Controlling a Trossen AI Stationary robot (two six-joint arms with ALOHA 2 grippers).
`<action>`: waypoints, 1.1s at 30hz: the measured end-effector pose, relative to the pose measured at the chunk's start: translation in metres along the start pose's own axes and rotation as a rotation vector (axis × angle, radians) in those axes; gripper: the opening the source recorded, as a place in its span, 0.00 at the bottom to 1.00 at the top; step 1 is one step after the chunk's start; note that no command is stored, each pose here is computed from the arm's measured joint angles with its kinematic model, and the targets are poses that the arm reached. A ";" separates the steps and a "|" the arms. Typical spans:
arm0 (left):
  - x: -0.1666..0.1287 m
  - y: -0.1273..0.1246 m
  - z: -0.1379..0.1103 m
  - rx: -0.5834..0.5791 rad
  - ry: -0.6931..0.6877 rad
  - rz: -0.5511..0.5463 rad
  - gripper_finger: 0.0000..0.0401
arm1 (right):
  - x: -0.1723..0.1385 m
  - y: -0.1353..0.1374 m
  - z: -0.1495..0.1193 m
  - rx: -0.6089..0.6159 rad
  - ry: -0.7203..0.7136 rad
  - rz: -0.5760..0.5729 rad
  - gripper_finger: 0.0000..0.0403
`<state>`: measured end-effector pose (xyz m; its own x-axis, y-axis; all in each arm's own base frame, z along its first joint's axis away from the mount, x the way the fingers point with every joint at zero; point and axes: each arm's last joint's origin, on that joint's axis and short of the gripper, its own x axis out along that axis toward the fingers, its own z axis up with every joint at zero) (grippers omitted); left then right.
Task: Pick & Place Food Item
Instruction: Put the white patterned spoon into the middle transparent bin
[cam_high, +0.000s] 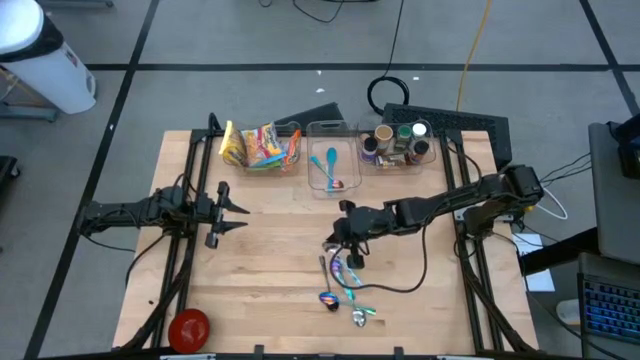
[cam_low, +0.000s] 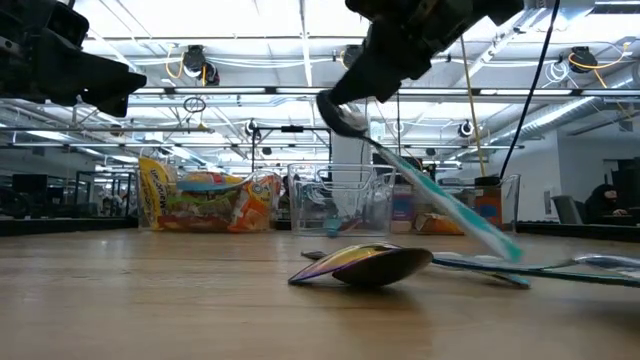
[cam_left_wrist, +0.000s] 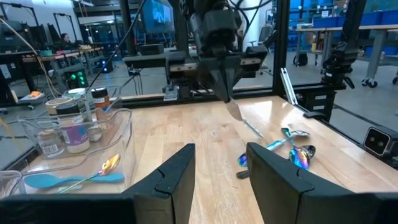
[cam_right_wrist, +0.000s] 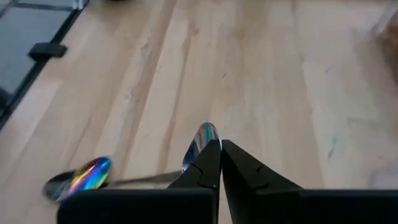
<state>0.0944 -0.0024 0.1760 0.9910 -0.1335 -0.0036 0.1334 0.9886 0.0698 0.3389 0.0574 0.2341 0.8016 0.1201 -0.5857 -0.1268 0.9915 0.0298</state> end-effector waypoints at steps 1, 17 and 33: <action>0.000 0.000 0.000 0.000 0.000 0.000 0.38 | 0.000 0.000 0.001 -0.005 -0.012 -0.013 0.00; 0.000 0.000 0.000 0.000 0.000 0.000 0.38 | -0.004 -0.018 0.029 -0.052 -0.294 -0.078 0.00; 0.000 0.000 0.000 0.000 0.000 0.000 0.38 | -0.058 -0.055 0.059 -0.059 -0.525 -0.205 0.00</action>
<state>0.0944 -0.0025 0.1760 0.9910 -0.1338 -0.0036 0.1337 0.9886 0.0698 0.3335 -0.0013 0.3142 0.9944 -0.0508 -0.0926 0.0419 0.9945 -0.0964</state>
